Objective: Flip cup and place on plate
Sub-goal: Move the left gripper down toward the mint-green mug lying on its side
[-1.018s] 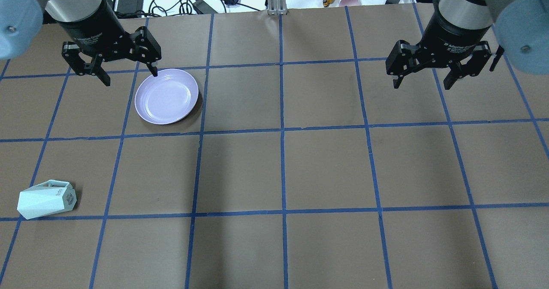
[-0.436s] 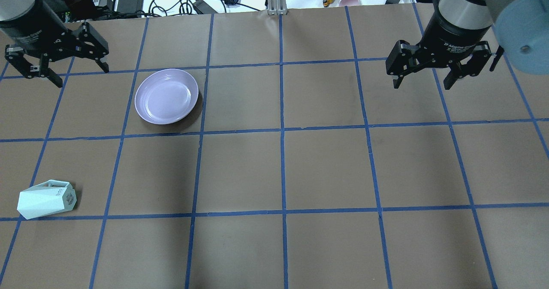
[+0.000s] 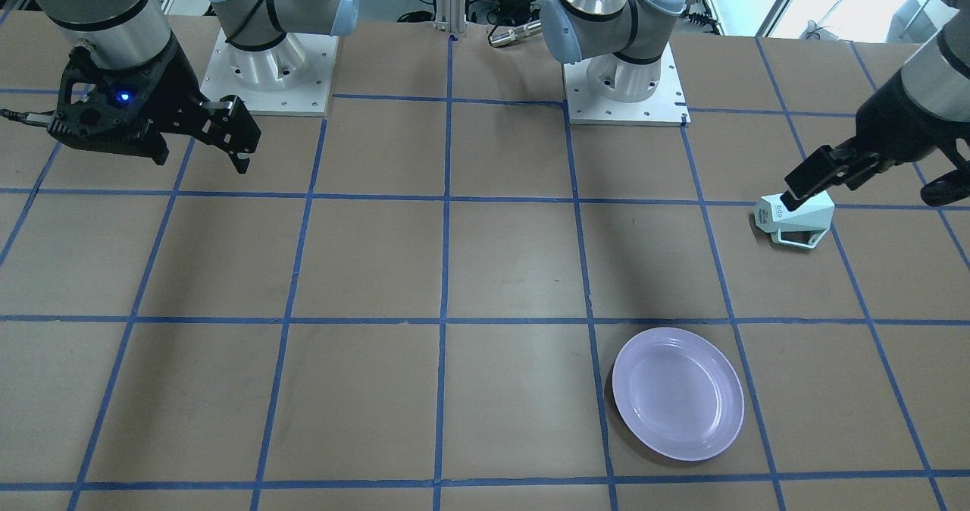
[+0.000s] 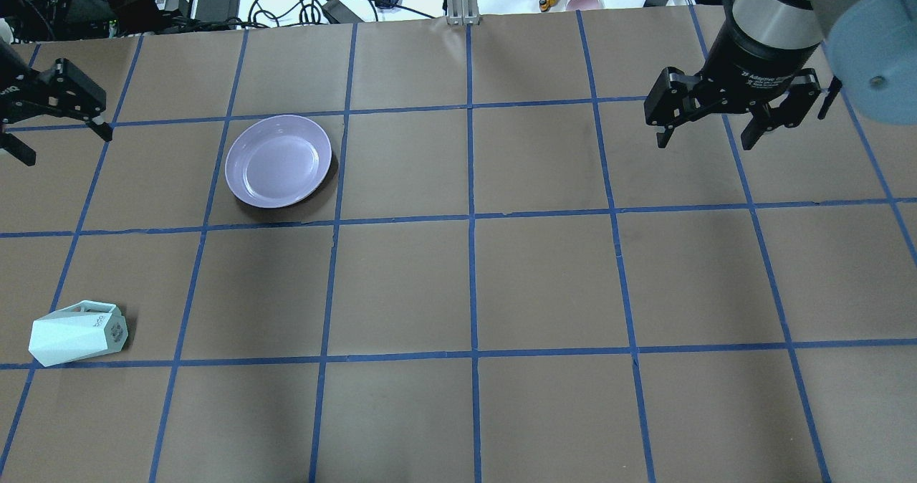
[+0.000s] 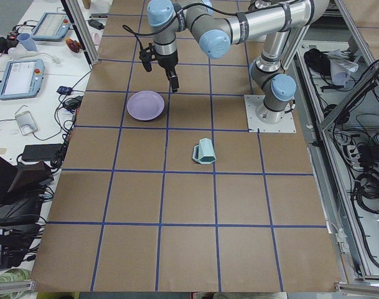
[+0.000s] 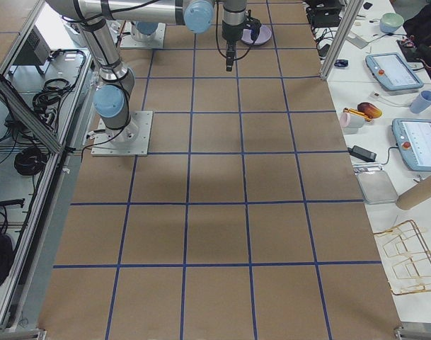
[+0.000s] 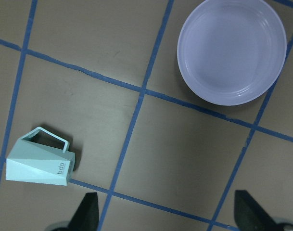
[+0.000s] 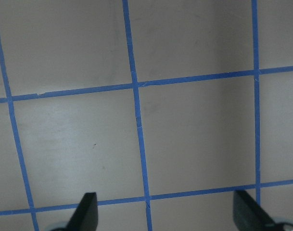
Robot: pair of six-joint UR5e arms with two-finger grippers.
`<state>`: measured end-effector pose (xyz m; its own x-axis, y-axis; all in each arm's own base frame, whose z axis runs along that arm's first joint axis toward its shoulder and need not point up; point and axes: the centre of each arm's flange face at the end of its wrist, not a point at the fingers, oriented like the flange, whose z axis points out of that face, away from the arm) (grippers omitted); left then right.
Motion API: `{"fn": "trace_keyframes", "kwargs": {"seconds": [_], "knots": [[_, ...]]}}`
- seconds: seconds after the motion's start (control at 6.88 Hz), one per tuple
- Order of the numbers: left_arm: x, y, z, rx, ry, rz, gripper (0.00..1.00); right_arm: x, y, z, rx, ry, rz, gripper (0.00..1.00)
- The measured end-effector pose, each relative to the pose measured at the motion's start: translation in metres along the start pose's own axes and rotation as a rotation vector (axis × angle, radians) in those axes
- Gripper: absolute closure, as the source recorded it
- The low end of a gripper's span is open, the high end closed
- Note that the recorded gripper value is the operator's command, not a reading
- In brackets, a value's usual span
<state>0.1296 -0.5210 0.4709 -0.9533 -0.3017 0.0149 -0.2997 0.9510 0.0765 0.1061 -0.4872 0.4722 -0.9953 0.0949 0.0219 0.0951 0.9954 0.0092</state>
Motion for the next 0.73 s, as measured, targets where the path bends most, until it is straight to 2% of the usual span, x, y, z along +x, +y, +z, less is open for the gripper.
{"fn": "trace_keyframes", "kwargs": {"seconds": [0.29, 0.44, 0.73], "knots": [[-0.075, -0.007, 0.014, -0.022, 0.025, 0.049, 0.00, 0.000, 0.000, 0.000, 0.000, 0.000, 0.000, 0.00], [-0.108, -0.009, 0.029, -0.032, 0.069, 0.092, 0.00, 0.000, 0.000, 0.000, 0.000, 0.000, 0.000, 0.00], [-0.167, -0.009, 0.069, -0.044, 0.190, 0.106, 0.00, 0.000, 0.000, 0.000, 0.000, 0.000, 0.000, 0.00]]}}
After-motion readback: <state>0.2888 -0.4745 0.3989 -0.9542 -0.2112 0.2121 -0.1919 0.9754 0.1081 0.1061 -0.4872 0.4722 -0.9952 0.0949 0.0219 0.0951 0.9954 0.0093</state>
